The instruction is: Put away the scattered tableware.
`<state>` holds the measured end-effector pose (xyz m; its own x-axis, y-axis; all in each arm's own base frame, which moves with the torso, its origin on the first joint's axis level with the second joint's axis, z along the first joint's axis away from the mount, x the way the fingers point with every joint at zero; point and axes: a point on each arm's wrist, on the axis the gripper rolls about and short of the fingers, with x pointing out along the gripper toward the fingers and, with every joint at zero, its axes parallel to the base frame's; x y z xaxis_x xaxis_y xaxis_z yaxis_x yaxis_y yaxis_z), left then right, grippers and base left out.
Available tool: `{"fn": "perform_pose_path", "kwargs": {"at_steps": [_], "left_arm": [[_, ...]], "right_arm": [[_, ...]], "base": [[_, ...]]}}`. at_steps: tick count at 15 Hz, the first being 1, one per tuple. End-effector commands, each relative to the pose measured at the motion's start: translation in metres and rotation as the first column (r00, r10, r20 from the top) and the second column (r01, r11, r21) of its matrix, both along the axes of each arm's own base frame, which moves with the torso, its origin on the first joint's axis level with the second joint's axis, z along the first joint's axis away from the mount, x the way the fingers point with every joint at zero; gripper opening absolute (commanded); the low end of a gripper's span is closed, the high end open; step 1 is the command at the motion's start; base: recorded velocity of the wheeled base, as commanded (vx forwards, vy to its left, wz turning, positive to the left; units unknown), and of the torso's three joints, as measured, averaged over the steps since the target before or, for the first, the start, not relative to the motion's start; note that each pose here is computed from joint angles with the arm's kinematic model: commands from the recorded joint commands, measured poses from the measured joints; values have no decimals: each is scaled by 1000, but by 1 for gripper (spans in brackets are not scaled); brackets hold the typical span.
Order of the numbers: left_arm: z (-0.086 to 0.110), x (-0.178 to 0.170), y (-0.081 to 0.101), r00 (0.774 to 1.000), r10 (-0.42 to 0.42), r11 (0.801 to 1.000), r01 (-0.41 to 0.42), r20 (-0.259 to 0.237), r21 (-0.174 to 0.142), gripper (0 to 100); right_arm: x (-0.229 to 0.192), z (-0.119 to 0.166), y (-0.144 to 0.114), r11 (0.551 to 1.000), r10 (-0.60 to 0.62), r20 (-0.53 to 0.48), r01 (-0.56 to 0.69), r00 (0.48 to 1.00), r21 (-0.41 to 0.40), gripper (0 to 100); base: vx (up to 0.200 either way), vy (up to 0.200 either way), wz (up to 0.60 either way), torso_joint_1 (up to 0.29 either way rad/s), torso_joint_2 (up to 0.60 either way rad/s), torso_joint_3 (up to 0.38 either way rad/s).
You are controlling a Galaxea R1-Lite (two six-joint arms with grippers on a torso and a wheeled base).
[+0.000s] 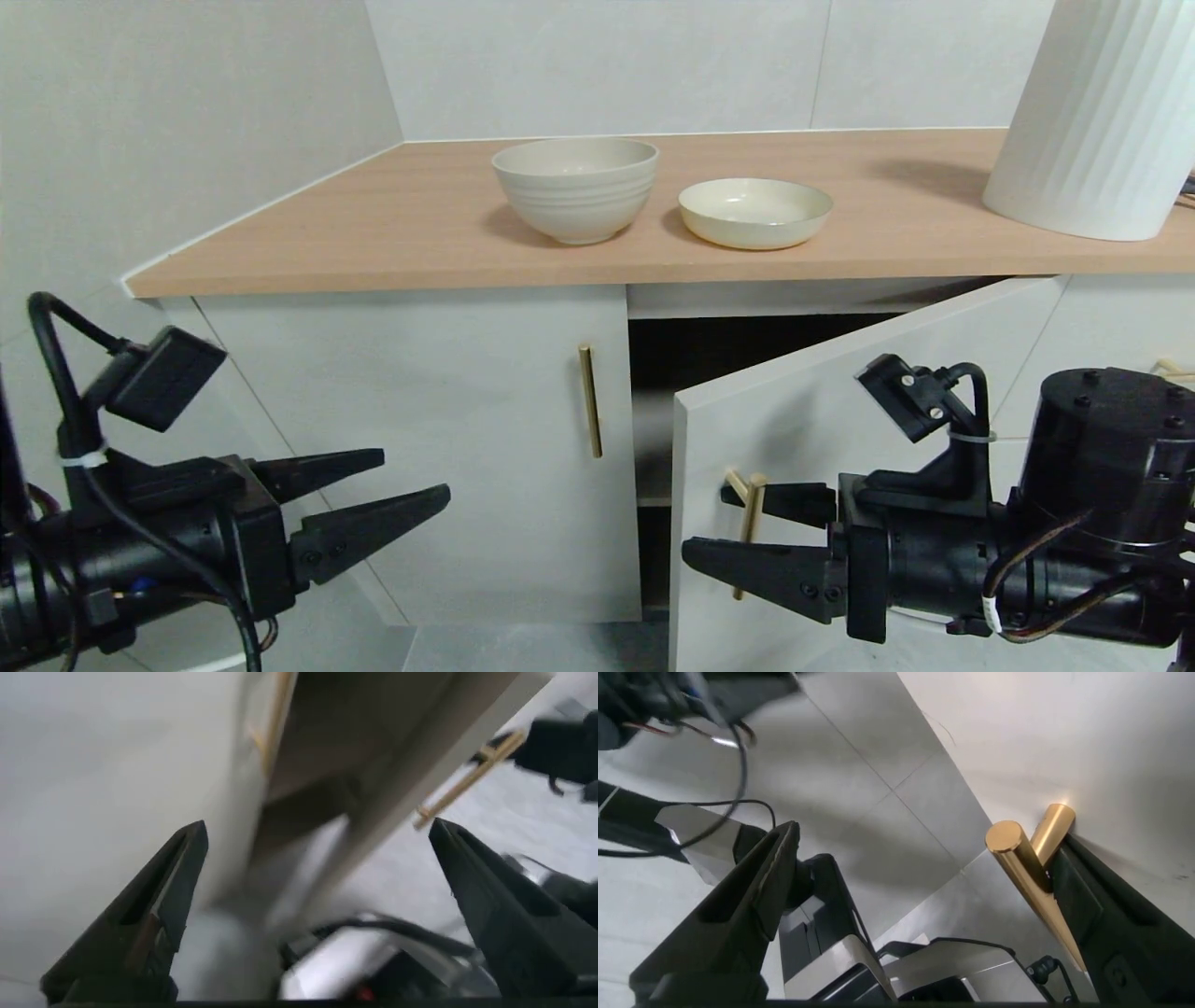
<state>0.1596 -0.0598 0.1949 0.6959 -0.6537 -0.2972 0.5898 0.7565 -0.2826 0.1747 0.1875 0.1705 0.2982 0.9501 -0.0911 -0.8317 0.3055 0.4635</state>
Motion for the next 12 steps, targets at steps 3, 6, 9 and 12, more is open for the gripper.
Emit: {"fn": "perform_pose_path", "kwargs": {"at_steps": [3, 6, 9, 12], "left_arm": [[-10, 2, -19, 994, -90, 996, 90, -68, -5, 0], [-14, 2, -32, 985, -155, 988, 155, -81, 0, 0], [-15, 17, -40, 986, -153, 988, 151, -71, -21, 0], [-38, 49, -63, 983, -171, 984, 168, -72, -50, 0]], "right_arm": [[0, -2, 1, 1000, 6, -5, -6, 1000, -5, 100], [0, -3, 2, 1000, 6, -8, -6, 1000, -8, 100], [0, -3, 2, 1000, 6, -7, -6, 1000, -7, 100], [-1, -1, 1, 1000, 5, 4, -5, 1000, -2, 100]], "base": [[0, 0, 0, 0, 0, 0], [0, 0, 0, 0, 0, 0], [0, 0, 0, 0, 0, 0], [0, 0, 0, 0, 0, 0]]}}
